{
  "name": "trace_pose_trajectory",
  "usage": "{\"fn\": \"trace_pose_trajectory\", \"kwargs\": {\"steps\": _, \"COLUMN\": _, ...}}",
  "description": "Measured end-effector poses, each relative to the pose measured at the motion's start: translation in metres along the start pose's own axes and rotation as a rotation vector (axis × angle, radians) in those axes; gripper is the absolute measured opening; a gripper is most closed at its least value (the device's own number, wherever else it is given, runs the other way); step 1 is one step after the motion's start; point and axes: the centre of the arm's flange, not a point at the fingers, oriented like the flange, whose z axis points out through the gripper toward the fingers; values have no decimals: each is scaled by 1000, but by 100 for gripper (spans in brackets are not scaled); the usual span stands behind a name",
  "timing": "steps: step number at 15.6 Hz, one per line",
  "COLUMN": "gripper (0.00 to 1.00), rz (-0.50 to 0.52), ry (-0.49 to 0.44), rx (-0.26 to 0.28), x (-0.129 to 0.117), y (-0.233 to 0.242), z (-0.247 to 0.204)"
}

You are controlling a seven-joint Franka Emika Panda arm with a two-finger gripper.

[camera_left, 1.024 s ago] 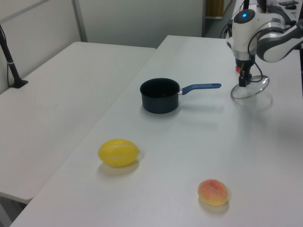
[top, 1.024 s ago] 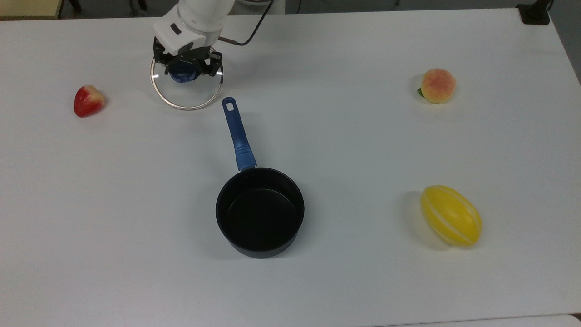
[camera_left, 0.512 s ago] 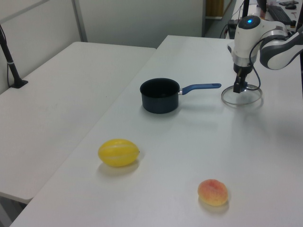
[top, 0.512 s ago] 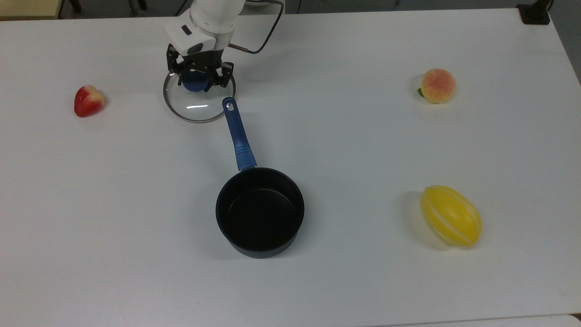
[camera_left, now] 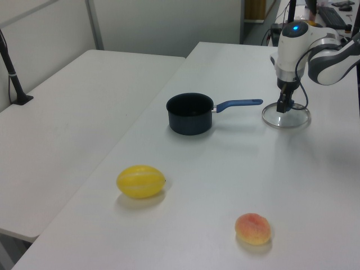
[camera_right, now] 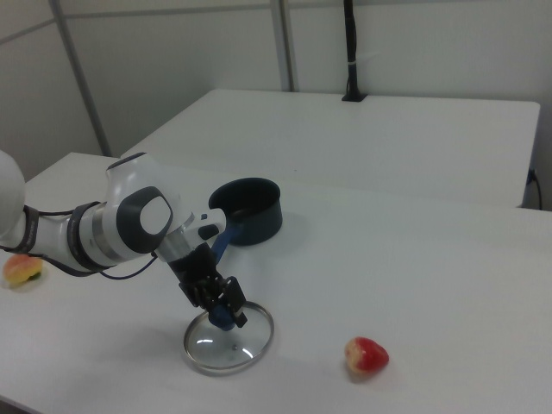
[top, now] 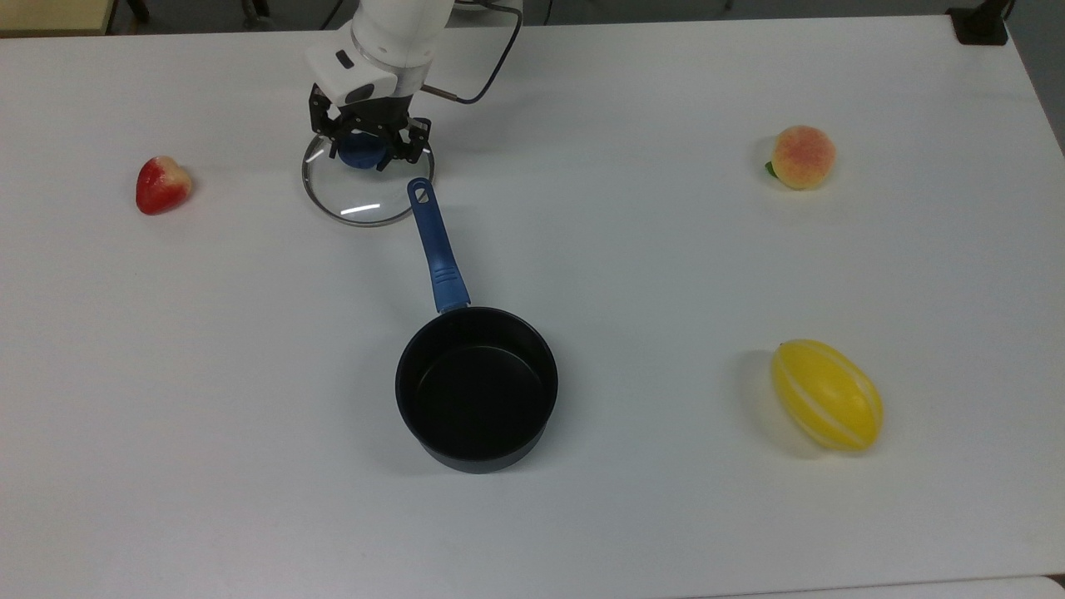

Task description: Open lid

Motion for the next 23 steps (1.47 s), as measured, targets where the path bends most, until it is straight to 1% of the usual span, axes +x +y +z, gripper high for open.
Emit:
{"fn": "trace_pose_trajectory", "kwargs": {"steps": 2, "gripper": 62, "rz": 1, "ry": -8, "rx": 11, "x": -1, "y": -6, "z": 0}}
{"fn": "trace_pose_trajectory", "kwargs": {"steps": 4, "gripper": 75, "rz": -5, "ry": -12, "rx": 12, "x": -1, "y": -11, "z": -1}}
{"fn": "trace_pose_trajectory", "kwargs": {"steps": 6, "gripper": 95, "rz": -8, "ry": -14, "rx": 12, "x": -2, "y": -13, "z": -2}}
{"fn": "trace_pose_trajectory", "kwargs": {"steps": 7, "gripper": 100, "rz": -9, "ry": -16, "rx": 11, "x": -2, "y": -13, "z": -2}}
{"fn": "trace_pose_trajectory", "kwargs": {"steps": 9, "gripper": 100, "rz": -9, "ry": -43, "rx": -2, "x": -4, "y": -12, "z": -1}}
{"fn": "trace_pose_trajectory", "kwargs": {"steps": 12, "gripper": 100, "rz": -30, "ry": -129, "rx": -46, "x": -12, "y": -18, "z": -5}}
{"fn": "trace_pose_trajectory", "kwargs": {"steps": 13, "gripper": 100, "rz": -36, "ry": -145, "rx": -57, "x": -13, "y": -20, "z": -9}}
{"fn": "trace_pose_trajectory", "kwargs": {"steps": 15, "gripper": 100, "rz": -31, "ry": -150, "rx": -58, "x": -12, "y": -20, "z": -16}}
{"fn": "trace_pose_trajectory", "kwargs": {"steps": 18, "gripper": 100, "rz": 6, "ry": -146, "rx": -27, "x": -5, "y": -17, "z": -29}}
{"fn": "trace_pose_trajectory", "kwargs": {"steps": 20, "gripper": 100, "rz": -1, "ry": -168, "rx": -7, "x": -2, "y": -20, "z": -45}}
{"fn": "trace_pose_trajectory", "kwargs": {"steps": 23, "gripper": 100, "rz": -9, "ry": -199, "rx": 60, "x": 9, "y": -40, "z": -93}}
